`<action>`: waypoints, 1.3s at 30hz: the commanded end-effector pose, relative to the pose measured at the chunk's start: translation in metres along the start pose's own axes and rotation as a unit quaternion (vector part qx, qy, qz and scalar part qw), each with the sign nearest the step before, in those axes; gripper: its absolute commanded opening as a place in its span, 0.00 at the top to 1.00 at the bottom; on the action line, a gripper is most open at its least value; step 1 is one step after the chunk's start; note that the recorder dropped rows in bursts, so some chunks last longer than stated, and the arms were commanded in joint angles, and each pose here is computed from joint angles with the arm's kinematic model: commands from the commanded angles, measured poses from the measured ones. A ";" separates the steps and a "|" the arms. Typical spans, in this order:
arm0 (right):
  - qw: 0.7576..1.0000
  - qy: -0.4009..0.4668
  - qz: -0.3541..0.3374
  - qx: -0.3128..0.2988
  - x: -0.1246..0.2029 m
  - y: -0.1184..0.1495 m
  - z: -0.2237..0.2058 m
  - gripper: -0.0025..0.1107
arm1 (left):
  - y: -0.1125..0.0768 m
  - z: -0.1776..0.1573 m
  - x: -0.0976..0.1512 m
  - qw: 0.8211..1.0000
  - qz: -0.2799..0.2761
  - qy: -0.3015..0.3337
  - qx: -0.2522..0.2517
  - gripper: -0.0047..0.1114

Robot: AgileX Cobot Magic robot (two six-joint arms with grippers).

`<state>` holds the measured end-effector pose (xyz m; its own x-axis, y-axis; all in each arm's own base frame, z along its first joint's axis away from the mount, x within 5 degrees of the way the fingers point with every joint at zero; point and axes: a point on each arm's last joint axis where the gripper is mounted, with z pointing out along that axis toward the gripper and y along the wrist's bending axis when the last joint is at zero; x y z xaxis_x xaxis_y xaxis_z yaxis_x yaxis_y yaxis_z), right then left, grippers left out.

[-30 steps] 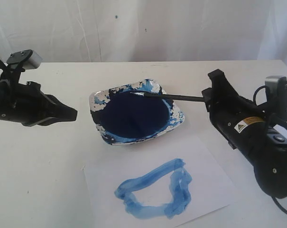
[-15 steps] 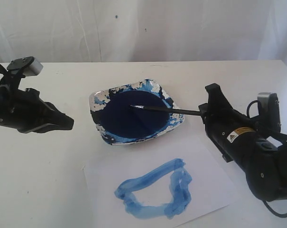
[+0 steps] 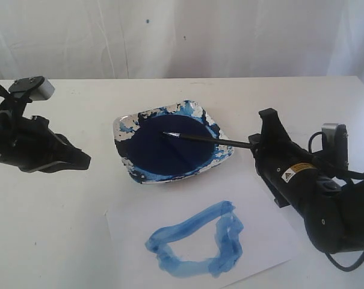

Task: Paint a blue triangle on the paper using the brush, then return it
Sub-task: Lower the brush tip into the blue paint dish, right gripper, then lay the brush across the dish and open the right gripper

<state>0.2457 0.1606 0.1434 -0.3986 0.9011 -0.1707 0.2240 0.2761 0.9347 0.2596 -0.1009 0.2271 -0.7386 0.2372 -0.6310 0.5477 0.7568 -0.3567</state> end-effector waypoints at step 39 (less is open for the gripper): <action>0.998 0.001 0.037 0.046 -0.002 -0.008 0.001 0.77 | -0.006 -0.002 0.003 1.000 -0.004 0.011 0.025 0.96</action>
<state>0.2434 0.1601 0.1360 -0.3910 0.9149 -0.1004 0.3255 0.2395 0.9147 0.2569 -0.1024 0.2269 -0.7454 0.2495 -0.6181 0.5589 0.7392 -0.3756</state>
